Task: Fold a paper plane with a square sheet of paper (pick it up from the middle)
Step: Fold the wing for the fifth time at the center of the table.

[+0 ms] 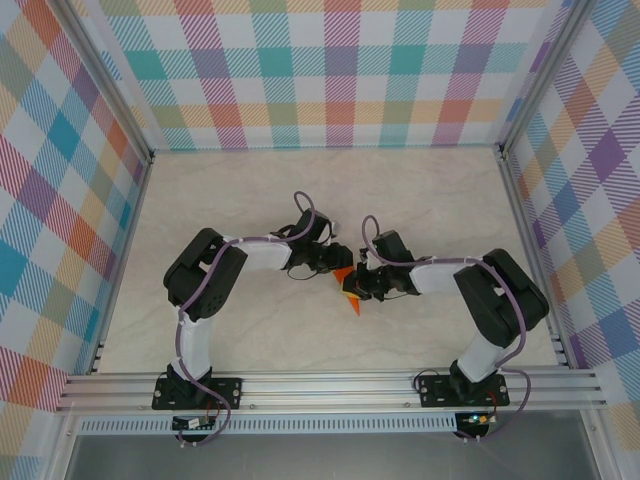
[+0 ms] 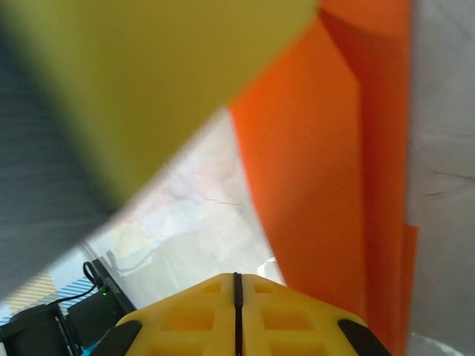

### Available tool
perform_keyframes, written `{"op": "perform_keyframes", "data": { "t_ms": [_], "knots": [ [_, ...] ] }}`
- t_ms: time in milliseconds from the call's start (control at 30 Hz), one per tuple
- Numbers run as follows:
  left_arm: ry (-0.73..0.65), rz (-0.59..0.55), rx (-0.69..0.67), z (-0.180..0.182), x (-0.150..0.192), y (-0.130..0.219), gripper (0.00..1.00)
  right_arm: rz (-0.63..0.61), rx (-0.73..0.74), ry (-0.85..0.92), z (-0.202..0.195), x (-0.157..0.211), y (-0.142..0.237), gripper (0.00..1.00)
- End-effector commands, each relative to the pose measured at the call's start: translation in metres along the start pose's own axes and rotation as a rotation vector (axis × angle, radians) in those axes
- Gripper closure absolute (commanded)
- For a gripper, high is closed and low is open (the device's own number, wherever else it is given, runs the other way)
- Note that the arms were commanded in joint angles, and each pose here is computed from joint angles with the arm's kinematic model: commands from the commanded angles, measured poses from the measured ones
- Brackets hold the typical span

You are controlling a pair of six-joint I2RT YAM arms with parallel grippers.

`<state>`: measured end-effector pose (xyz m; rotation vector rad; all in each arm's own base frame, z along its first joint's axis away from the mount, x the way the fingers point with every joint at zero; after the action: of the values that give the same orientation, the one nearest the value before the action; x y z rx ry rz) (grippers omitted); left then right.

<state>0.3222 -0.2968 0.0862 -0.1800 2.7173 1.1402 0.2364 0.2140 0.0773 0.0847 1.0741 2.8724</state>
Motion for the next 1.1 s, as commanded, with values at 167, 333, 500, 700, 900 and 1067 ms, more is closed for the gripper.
{"op": "perform_keyframes", "data": {
  "t_ms": [167,333,500,700,900,1067],
  "knots": [
    [0.028,0.047,-0.126,0.034,0.016,-0.014,0.69,0.057,0.084,-0.033,-0.026,0.026,0.003,0.91],
    [0.032,0.051,-0.134,0.037,0.017,-0.015,0.7,0.057,0.076,-0.024,-0.029,0.041,0.015,0.9],
    [0.03,0.05,-0.131,0.036,0.015,-0.015,0.7,0.107,0.086,-0.038,-0.041,0.056,0.016,0.89],
    [0.023,0.053,-0.127,0.033,0.014,-0.014,0.7,0.115,0.132,-0.046,-0.05,0.066,0.022,0.89],
    [0.025,0.056,-0.122,0.033,0.014,-0.016,0.69,0.087,0.102,-0.004,-0.031,0.06,0.032,0.88],
    [0.024,0.058,-0.118,0.032,0.014,-0.016,0.69,0.045,0.036,0.05,-0.002,0.046,0.035,0.86]
  ]
}}
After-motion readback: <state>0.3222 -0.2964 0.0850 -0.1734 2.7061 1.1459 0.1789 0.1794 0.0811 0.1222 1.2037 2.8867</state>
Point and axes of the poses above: each hand's point on the last joint's axis, 136 mm out from that joint toward the fingers, its own y axis back along the fingers, its own z axis along the line the jaws close on, x = y × z, the point moved 8 cm from there along y, back along the fingers, and after that the axes turned 1 degree about y, right-handed, at the moved point
